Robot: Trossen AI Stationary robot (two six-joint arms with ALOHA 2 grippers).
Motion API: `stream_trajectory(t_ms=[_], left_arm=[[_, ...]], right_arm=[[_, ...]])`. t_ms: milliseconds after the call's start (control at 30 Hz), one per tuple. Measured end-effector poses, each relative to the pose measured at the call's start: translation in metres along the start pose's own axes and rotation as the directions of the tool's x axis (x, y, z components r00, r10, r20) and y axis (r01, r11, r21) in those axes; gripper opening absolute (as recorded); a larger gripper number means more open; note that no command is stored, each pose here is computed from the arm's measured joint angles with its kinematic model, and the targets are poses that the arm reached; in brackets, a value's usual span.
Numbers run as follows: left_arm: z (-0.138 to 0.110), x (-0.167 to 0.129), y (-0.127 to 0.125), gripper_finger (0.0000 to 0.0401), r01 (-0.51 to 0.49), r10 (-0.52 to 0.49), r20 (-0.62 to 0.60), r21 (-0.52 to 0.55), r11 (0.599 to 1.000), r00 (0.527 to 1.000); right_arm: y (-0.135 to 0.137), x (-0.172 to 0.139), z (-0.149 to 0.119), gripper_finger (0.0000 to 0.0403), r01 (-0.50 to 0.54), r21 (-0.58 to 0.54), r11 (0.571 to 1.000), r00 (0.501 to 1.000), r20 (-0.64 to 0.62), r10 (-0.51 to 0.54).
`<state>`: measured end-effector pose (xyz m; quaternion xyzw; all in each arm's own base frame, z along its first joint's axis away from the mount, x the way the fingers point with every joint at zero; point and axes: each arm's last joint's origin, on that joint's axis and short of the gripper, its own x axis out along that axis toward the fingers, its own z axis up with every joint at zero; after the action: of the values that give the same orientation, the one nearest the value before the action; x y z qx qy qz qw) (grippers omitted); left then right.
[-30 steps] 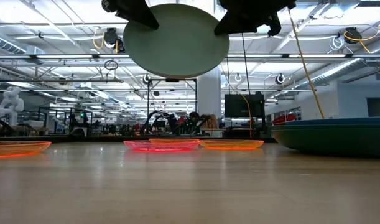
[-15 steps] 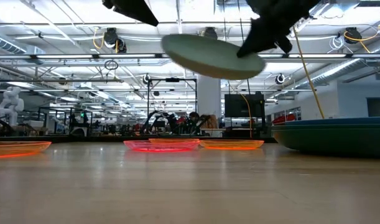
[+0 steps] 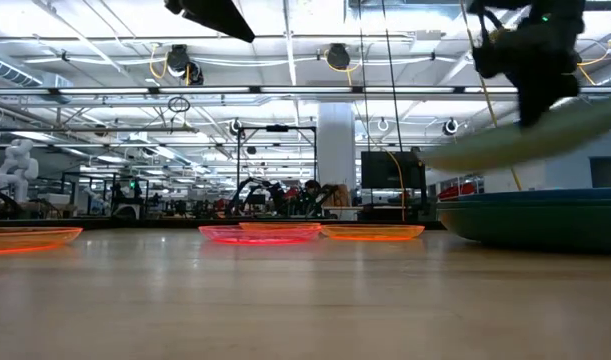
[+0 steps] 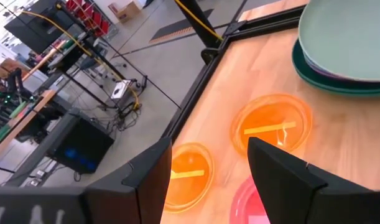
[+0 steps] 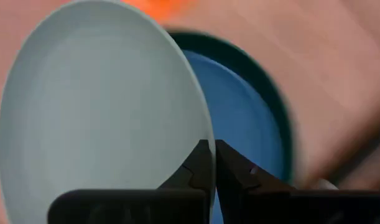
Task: Stack plastic plates
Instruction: Stack the light green plate on top of the blue plate, then stack the pink plate on top of the light green plate
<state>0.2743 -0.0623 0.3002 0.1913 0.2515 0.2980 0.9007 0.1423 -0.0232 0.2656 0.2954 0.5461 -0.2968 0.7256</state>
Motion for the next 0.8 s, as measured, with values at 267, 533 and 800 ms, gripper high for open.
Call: stream_trajectory(t_ms=[267, 533, 800], left_arm=[[0.0000, 0.0000, 0.0000, 0.0216, 0.001, -0.001, 0.000, 0.014, 1.000, 1.000], [-0.0001, -0.0001, 0.0000, 0.0216, 0.003, -0.003, 0.000, 0.017, 1.000, 1.000], [-0.0009, -0.0001, -0.0001, 0.0216, 0.005, -0.005, -0.006, 0.023, 1.000, 1.000]], right_arm=[[-0.0065, 0.0006, -0.0048, 0.0004, 0.094, 0.024, 0.995, 0.995, -0.044, -0.093], [-0.0077, 0.0006, -0.0042, 0.0053, 0.132, 0.023, 0.991, 0.991, -0.019, -0.132], [-0.0063, 0.0008, -0.0029, 0.0096, 0.119, 0.027, 0.993, 0.993, -0.004, -0.119]])
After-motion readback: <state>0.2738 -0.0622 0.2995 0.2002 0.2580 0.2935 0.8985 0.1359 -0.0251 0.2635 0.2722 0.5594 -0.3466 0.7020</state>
